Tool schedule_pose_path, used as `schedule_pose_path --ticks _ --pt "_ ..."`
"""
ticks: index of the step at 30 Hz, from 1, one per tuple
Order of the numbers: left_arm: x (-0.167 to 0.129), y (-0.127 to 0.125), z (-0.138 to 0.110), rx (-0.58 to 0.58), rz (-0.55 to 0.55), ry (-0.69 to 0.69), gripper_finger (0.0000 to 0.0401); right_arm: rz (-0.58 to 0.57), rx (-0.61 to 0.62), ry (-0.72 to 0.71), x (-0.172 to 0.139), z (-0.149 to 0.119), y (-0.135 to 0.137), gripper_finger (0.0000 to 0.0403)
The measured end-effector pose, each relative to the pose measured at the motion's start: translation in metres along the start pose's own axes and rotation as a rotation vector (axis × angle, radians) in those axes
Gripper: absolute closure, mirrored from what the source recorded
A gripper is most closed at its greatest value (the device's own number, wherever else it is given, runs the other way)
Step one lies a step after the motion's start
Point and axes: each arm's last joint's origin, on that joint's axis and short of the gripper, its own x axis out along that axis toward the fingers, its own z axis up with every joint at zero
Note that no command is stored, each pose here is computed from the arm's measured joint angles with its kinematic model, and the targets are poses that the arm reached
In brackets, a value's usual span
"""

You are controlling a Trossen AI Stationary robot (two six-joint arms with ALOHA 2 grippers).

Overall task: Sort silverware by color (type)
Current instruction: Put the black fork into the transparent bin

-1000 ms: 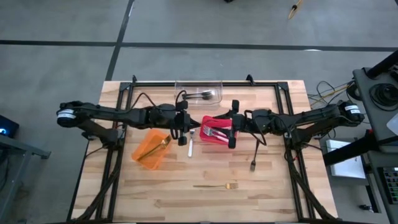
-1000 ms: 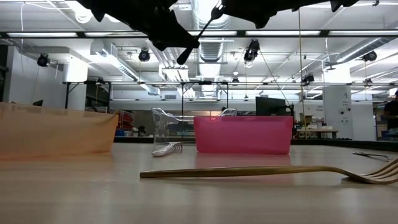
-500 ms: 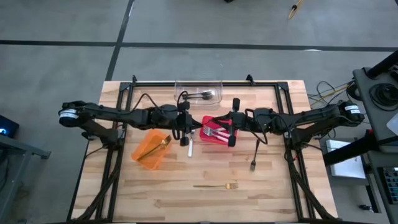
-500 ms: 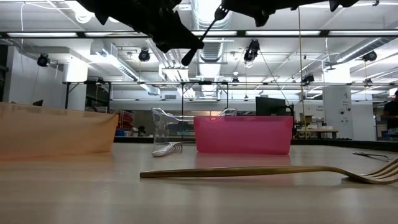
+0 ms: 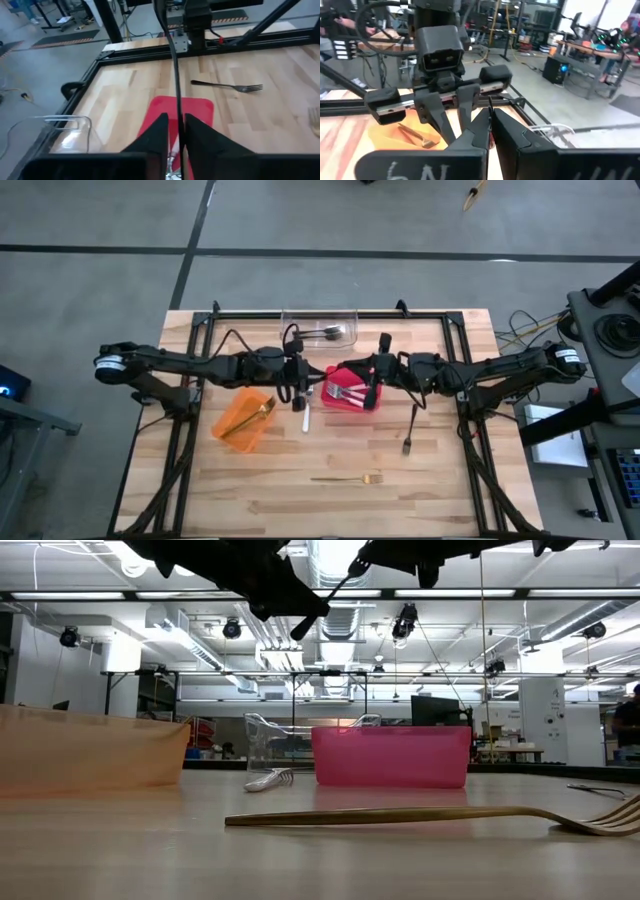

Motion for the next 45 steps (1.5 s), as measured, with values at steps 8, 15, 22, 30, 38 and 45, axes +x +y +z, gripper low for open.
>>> schedule_pose_path --ticks 8,15,22,30,38,45 --pt "-0.003 0.007 0.011 0.117 0.154 0.072 0.0270 -0.130 0.106 0.019 0.000 -0.002 -0.003 0.0395" --pt "-0.006 0.014 0.025 0.249 0.277 0.101 0.0228 -0.368 0.228 0.066 0.000 -0.012 -0.008 0.0395" --pt "-0.002 0.016 0.032 0.218 0.312 -0.028 0.0228 -0.534 0.312 0.051 0.008 -0.023 -0.008 0.0395" --pt "0.028 0.011 0.020 0.198 0.321 -0.065 0.0230 -0.558 0.355 -0.020 0.024 -0.031 -0.003 0.0395" --pt "0.047 0.008 0.006 0.204 0.336 -0.036 0.0231 -0.565 0.355 -0.028 0.023 -0.029 -0.003 0.0394" --pt "0.055 0.008 0.000 0.225 0.391 -0.021 0.0239 -0.565 0.351 -0.026 0.023 -0.029 -0.003 0.0394"
